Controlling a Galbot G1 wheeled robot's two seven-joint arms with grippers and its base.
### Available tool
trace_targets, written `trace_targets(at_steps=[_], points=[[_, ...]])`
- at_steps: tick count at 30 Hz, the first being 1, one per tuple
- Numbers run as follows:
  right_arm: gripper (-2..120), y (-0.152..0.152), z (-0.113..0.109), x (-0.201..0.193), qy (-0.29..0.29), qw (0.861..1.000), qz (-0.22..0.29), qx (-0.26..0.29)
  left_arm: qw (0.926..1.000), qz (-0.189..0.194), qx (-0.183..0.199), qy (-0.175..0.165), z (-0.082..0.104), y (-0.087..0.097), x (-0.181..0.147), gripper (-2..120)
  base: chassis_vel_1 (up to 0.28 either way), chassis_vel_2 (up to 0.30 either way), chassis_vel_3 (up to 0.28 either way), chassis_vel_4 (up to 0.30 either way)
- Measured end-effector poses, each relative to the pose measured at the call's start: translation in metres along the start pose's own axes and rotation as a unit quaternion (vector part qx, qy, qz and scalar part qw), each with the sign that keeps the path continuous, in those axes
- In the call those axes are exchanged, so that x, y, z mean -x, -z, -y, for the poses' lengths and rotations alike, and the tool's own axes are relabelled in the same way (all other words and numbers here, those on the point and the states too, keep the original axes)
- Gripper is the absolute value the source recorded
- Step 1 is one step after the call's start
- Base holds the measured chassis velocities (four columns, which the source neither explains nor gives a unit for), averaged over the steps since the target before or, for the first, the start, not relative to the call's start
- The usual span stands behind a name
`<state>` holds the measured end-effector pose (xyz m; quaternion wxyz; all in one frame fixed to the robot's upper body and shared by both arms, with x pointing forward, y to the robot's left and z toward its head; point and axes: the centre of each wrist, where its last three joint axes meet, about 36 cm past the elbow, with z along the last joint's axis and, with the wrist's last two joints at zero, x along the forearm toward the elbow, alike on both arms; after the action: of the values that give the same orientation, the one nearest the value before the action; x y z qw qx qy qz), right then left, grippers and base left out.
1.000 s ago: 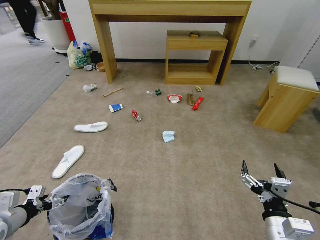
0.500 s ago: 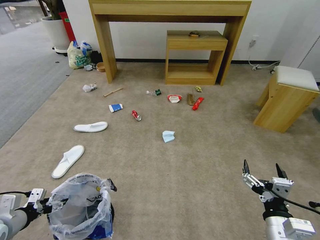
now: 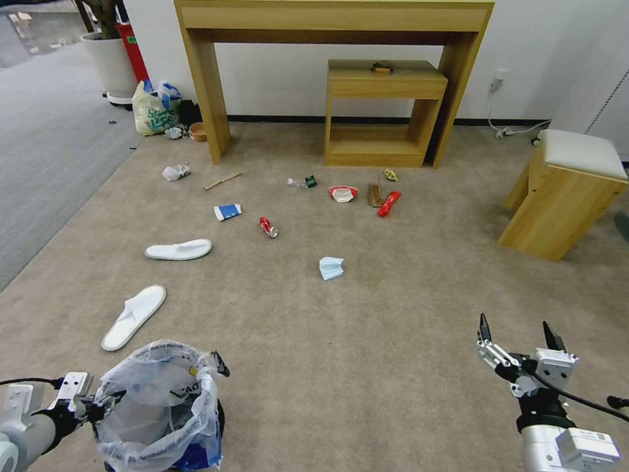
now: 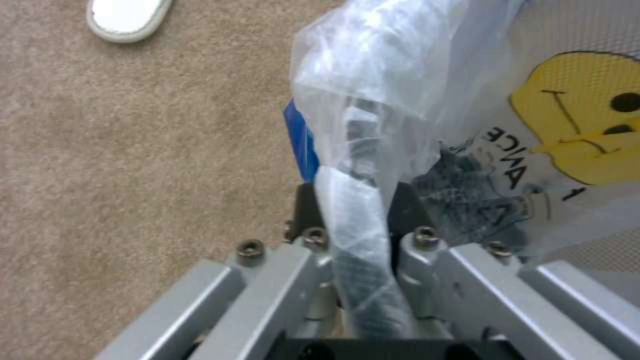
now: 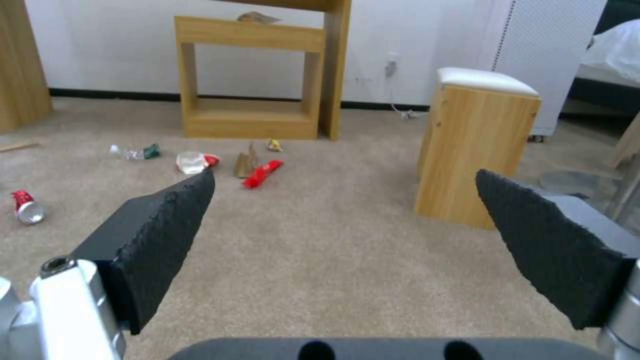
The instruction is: Pick up the trash bin and place the garbage on the floor into it.
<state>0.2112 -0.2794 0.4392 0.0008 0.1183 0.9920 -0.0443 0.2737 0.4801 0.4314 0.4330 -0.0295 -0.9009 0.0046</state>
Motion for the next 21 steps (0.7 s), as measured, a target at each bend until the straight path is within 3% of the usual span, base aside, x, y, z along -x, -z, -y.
trace_targets(at_steps=[2, 12, 19, 21], points=[[100, 0.0, 0.001, 0.0, -0.004, 1.0, -0.001, -0.001, 1.0, 0.002, -0.001, -0.003, 0.002, 0.0, -0.001, 0, 0.0, 0.0, 0.0, 0.0], [100, 0.001, 0.001, 0.001, -0.007, 1.0, -0.011, -0.003, 0.9996, 0.025, -0.014, 0.001, 0.005, 0.007, -0.011, 0, 0.0, 0.0, 0.0, 0.0], [100, 0.006, 0.002, 0.005, -0.009, 1.0, -0.014, -0.004, 0.9952, 0.087, -0.045, 0.006, 0.024, 0.028, -0.035, 0, 0.0, 0.0, 0.0, 0.0], [100, 0.009, 0.001, 0.007, -0.009, 1.0, -0.014, -0.004, 0.992, 0.111, -0.06, 0.008, 0.04, 0.035, -0.045, 0, 0.0, 0.0, 0.0, 0.0]])
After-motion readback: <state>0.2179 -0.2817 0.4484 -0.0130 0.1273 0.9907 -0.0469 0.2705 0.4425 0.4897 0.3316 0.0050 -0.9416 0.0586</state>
